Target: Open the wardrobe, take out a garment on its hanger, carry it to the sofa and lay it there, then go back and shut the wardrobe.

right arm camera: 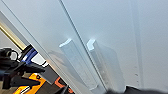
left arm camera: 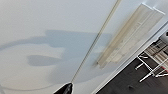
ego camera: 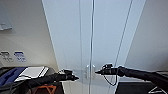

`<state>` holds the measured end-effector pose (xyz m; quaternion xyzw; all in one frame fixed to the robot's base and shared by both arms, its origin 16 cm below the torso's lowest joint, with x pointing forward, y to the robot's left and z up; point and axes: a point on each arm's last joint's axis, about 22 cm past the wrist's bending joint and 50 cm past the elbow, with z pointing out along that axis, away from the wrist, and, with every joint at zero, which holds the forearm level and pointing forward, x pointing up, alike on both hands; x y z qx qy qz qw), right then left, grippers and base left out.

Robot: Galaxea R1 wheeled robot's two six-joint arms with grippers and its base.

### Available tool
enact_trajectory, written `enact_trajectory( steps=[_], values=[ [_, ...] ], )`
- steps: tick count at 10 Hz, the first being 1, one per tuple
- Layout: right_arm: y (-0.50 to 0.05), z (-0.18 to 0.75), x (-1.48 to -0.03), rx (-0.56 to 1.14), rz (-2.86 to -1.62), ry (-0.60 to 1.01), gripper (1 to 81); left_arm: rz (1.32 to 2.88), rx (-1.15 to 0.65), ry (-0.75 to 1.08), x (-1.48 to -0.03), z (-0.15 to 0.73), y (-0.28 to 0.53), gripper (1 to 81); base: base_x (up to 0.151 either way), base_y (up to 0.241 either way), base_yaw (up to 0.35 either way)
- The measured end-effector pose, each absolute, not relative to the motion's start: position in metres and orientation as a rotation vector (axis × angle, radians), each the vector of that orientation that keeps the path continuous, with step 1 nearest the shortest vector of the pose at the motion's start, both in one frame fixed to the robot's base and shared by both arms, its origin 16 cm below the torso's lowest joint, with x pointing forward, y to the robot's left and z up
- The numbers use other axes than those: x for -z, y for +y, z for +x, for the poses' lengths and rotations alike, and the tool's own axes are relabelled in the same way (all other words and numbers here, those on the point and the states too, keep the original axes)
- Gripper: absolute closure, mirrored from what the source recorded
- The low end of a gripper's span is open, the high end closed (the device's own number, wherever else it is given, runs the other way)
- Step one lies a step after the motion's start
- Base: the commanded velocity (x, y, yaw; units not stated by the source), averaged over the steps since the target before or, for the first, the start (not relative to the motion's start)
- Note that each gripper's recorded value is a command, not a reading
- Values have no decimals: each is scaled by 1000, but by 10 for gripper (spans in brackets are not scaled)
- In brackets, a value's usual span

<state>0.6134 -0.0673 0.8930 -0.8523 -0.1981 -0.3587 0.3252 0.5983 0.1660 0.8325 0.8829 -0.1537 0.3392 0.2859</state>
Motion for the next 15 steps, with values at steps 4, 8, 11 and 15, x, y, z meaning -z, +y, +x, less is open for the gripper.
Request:
enact_trajectory(
  steps=[4,8,11,15],
  values=[
    [-33,633,-886,960,-2236,-505,10,2385,-913,-399,-827,612,163,10,0,0,0],
    [-27,655,-893,1005,-2249,-489,10,2364,-925,-418,-832,627,125,10,0,0,0],
    [-28,662,-888,998,-2281,-471,10,2391,-936,-397,-824,639,120,10,0,0,0],
    [-13,657,-891,991,-2257,-489,10,2359,-955,-430,-835,652,64,10,0,0,0]
  ],
)
